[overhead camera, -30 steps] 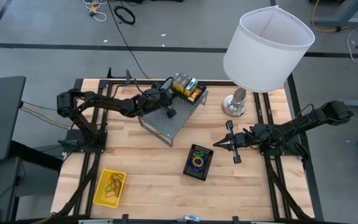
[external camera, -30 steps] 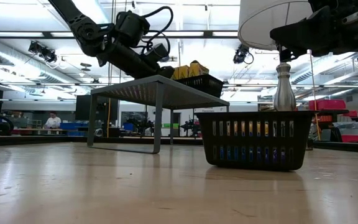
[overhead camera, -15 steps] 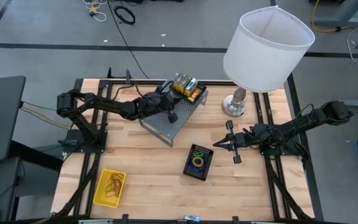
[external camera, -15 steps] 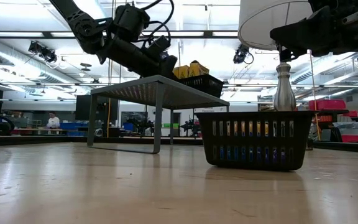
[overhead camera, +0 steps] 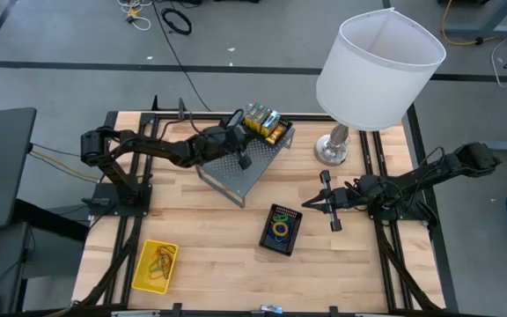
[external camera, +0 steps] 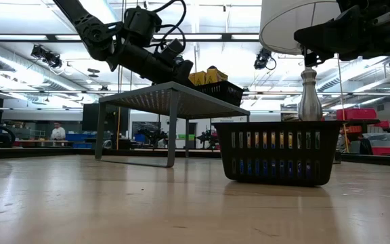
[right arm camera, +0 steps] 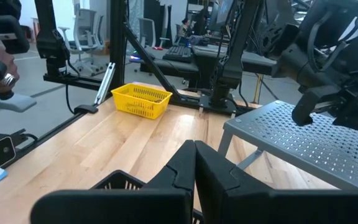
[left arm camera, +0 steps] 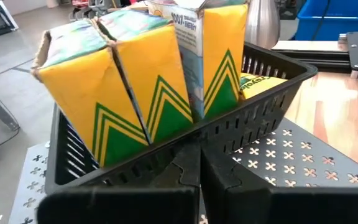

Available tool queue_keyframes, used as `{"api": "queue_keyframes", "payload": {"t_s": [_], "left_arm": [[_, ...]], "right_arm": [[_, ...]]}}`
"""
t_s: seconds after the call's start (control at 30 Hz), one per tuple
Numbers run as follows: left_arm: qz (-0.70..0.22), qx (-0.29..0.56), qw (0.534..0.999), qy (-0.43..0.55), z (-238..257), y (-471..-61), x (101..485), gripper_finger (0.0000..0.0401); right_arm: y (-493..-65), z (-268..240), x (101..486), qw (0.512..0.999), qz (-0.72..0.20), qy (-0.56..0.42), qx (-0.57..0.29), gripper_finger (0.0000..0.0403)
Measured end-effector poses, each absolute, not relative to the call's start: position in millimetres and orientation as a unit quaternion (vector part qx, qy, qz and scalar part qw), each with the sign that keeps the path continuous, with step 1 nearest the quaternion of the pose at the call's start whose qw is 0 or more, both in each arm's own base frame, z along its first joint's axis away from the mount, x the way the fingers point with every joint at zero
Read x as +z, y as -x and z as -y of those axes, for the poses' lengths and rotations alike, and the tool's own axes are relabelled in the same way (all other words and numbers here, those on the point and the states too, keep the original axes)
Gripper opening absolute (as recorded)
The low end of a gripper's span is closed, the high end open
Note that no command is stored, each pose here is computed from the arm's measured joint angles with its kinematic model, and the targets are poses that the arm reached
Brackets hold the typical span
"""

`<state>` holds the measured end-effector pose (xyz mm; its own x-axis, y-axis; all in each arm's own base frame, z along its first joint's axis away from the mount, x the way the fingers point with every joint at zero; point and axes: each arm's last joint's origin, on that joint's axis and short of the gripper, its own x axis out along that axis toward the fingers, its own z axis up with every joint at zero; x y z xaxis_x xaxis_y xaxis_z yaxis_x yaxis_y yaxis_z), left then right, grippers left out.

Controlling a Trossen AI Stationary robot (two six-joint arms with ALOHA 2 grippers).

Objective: Pick & Place Office Desk Supplies
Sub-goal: Put the right black bin on the shelf

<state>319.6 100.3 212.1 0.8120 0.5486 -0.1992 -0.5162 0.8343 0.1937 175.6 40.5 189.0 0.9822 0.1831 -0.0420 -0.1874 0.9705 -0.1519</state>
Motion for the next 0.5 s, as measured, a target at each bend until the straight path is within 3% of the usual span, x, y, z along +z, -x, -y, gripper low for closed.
{"api": "queue_keyframes", "payload": {"t_s": [0.5], "left_arm": [[-0.123, 0.264, 0.955, -0.060, -103.0, -319.1, 211.8, 0.0001]], "right_arm": [[-175.6, -40.4, 189.0, 0.992, -0.014, 0.080, 0.093, 0.0018]]}}
